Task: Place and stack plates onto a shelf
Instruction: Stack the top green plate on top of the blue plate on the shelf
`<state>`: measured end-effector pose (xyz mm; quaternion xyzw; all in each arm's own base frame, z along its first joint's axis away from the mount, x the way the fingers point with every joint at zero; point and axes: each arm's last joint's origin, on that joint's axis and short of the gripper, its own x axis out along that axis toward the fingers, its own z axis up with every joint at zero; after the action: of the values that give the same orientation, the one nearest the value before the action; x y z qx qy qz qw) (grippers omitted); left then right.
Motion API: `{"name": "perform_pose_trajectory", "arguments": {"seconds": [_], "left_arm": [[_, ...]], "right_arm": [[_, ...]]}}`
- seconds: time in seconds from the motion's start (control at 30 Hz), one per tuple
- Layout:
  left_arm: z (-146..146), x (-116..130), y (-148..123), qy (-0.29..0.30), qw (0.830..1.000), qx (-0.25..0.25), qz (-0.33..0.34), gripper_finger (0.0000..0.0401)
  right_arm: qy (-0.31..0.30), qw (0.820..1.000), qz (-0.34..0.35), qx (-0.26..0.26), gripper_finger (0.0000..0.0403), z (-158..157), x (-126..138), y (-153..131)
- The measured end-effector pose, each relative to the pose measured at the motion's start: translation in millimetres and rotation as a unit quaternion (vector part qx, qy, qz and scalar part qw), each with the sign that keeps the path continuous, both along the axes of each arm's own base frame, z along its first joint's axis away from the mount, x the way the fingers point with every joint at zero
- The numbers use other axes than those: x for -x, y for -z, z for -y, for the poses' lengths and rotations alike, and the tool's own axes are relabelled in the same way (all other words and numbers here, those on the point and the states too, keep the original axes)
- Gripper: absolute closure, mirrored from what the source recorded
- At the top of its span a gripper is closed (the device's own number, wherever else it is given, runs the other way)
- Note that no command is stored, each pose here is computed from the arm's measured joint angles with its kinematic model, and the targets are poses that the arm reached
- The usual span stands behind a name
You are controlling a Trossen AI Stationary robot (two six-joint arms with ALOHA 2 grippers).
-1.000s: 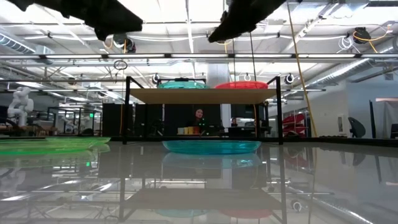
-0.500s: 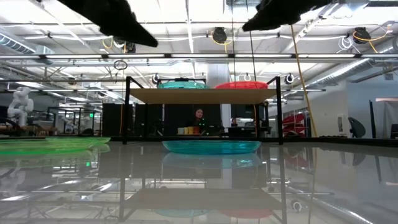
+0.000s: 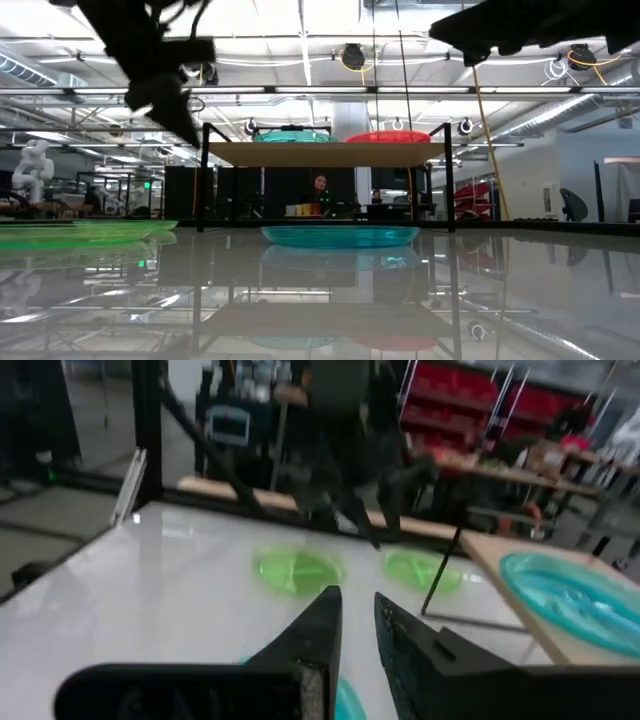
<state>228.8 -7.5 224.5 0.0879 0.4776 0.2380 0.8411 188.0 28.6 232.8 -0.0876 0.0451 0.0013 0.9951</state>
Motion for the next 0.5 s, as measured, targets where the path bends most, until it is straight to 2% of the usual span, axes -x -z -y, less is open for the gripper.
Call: {"name": "perform_pose_trajectory", "arguments": {"seconds": [0.1,0.2,0.5], "left_arm": [[-18.8,13.2,8.5,-0.087,0.994,0.011,-0.061,0.0268],[-34.3,21.4,15.5,-0.146,0.984,0.025,-0.095,0.0268],[-57.6,43.2,47.7,-0.209,0.966,0.071,-0.138,0.0268]], "right_arm": [[0.0,0.999,0.032,-0.002,0.0356,1.1,6.0,6.3],[0.0,0.999,0.052,-0.005,0.0356,1.8,9.7,10.6],[-0.001,0.998,0.055,-0.009,0.0356,1.9,11.2,11.1]]}}
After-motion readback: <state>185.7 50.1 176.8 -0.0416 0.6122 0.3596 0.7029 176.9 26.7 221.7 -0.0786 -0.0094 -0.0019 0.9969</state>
